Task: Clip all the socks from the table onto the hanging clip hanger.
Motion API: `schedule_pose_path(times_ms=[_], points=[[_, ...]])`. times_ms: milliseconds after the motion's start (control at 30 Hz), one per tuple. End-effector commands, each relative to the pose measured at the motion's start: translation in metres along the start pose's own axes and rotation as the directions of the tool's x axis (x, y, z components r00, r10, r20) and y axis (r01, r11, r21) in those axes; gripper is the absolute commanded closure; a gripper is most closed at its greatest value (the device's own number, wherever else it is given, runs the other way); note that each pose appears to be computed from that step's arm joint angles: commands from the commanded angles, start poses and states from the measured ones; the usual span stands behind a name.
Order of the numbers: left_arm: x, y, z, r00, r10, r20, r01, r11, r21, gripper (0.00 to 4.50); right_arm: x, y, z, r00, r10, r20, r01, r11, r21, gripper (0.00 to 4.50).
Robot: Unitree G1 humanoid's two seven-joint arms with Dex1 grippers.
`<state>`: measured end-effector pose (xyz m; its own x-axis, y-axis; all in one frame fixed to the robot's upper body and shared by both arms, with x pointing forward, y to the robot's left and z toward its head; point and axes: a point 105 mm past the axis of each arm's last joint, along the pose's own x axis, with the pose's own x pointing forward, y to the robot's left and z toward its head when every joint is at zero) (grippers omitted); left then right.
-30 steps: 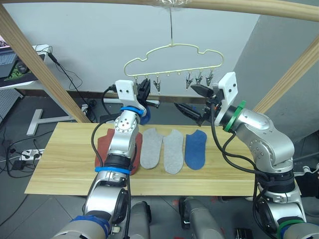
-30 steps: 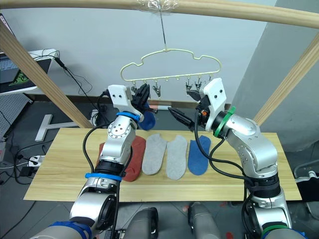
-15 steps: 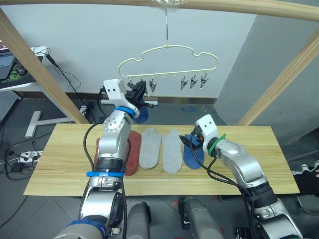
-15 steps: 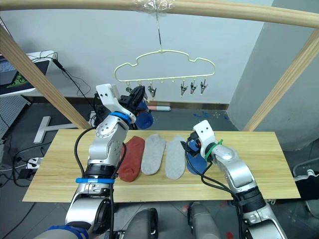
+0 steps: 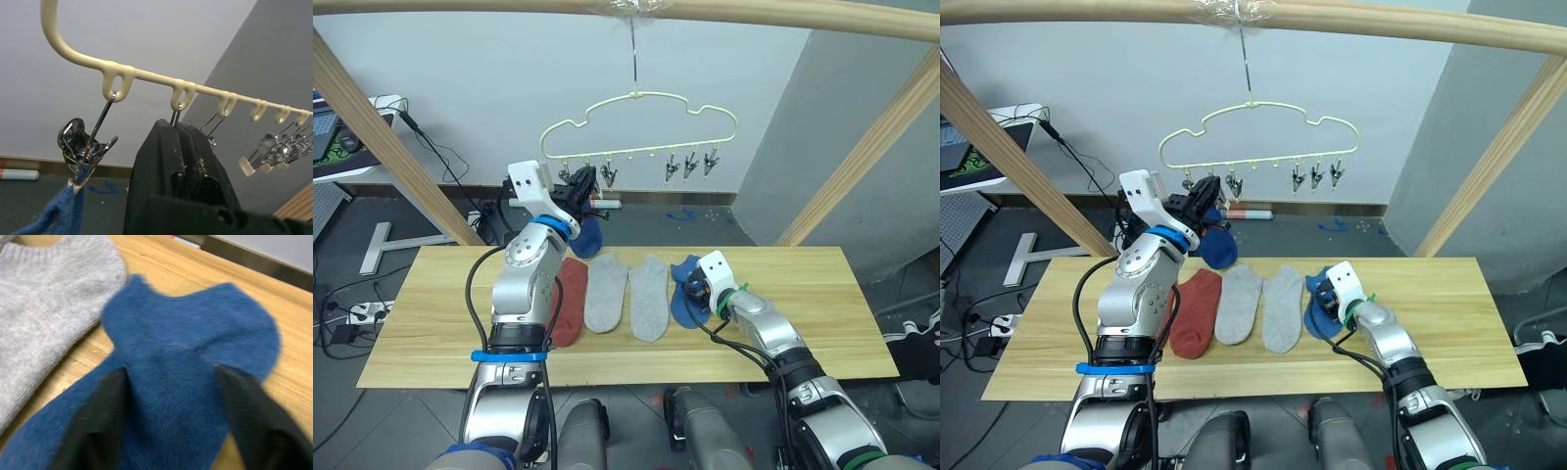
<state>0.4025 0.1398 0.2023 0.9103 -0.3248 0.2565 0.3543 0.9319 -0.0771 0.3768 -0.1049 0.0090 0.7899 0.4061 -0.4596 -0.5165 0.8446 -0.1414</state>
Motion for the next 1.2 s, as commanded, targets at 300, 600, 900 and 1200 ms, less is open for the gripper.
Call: schedule_pose_path(times_ms=[300,600,900,1200], points=[[-0.009,0.010,0.007,0.997,-0.056,-0.044,0.043,0.967,-0.250,4.50,-0.041,-0.002,0.020,0.977,0.160,0.142,-0.084,0.897,-0.433,4.45],[-0.013,0.004,0.028,0.976,-0.207,-0.066,0.128,0.792,-0.596,4.50,-0.078,0.060,0.121,0.789,0.447,0.421,-0.037,0.719,-0.694,4.45],[-0.022,-0.014,0.032,0.959,-0.280,-0.046,0.189,0.750,-0.633,4.50,-0.076,0.075,0.155,0.731,0.459,0.505,-0.042,0.769,-0.638,4.45],[-0.025,-0.021,0.032,0.952,-0.304,-0.049,0.206,0.748,-0.631,4.50,-0.073,0.078,0.170,0.709,0.449,0.543,-0.061,0.807,-0.588,4.45]])
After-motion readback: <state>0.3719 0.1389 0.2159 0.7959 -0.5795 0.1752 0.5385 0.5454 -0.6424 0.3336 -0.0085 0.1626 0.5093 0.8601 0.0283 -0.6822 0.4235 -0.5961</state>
